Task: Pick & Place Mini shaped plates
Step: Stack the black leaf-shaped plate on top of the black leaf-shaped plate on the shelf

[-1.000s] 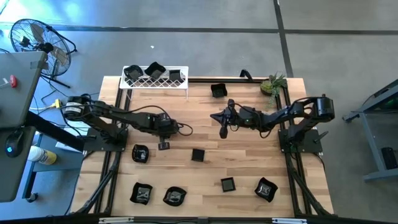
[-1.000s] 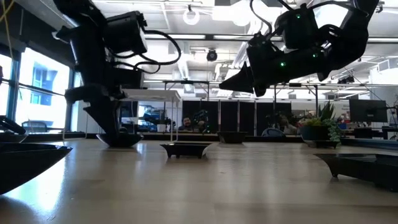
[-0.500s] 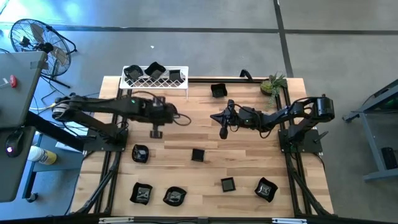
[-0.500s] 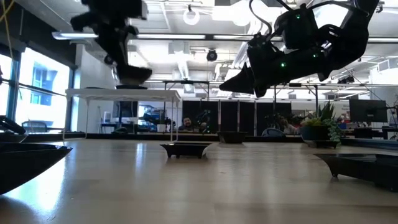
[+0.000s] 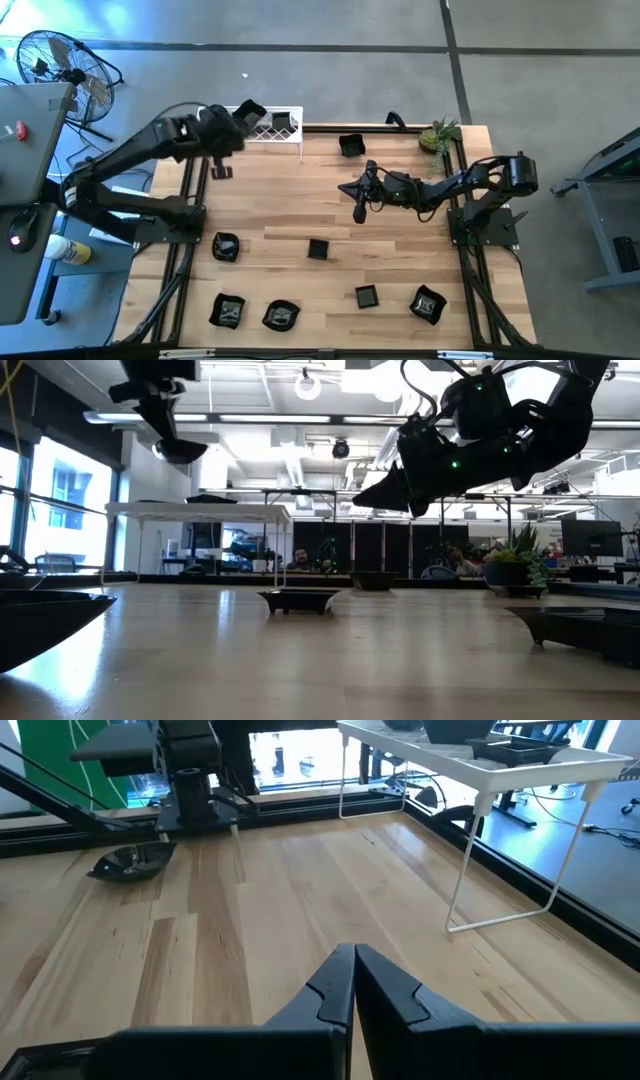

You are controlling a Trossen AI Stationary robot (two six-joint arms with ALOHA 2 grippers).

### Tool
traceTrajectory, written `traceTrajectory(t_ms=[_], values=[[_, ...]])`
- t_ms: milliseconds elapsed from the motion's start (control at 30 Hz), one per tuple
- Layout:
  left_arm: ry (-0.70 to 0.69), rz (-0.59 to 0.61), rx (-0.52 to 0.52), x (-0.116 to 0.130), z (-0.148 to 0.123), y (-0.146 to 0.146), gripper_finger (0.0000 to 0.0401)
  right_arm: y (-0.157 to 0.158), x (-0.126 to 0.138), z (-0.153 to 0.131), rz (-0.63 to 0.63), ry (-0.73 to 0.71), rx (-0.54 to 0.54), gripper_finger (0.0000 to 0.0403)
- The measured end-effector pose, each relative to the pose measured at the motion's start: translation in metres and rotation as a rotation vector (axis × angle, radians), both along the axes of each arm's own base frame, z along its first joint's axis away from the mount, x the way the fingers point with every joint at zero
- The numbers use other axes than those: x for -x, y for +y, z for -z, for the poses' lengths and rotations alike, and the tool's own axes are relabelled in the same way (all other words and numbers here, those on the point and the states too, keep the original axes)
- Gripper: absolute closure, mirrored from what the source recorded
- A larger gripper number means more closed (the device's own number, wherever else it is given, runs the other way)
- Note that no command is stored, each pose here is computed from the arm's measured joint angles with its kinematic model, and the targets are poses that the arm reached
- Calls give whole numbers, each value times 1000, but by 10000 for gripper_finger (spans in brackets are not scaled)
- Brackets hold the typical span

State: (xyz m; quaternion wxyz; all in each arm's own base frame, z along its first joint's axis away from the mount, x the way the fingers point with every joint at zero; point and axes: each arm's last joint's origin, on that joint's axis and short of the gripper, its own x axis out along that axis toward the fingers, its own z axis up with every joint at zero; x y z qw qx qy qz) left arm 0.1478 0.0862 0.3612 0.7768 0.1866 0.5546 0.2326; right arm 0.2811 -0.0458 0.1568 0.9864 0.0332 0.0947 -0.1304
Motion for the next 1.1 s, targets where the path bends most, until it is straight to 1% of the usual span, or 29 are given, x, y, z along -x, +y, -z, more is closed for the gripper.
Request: traceTrajectory(t_ms=[233, 367, 500, 633, 800, 1100], values=[[21, -92, 13, 21, 0, 34, 401, 0, 0, 0, 0, 0, 0, 401], [-4, -141, 14, 30, -1, 48, 401, 0, 0, 0, -1, 0, 0, 399], [-1, -175, 29, 34, 7, 61, 401, 0, 0, 0, -4, 0, 0, 397], [44, -196, 26, 41, 21, 70, 401, 0, 0, 0, -8, 0, 0, 401], [77, -200, 11, 46, 34, 79, 401, 0, 0, 0, -8, 1, 1, 397], [127, -177, 2, 47, 44, 81, 401, 0, 0, 0, -8, 1, 2, 399]])
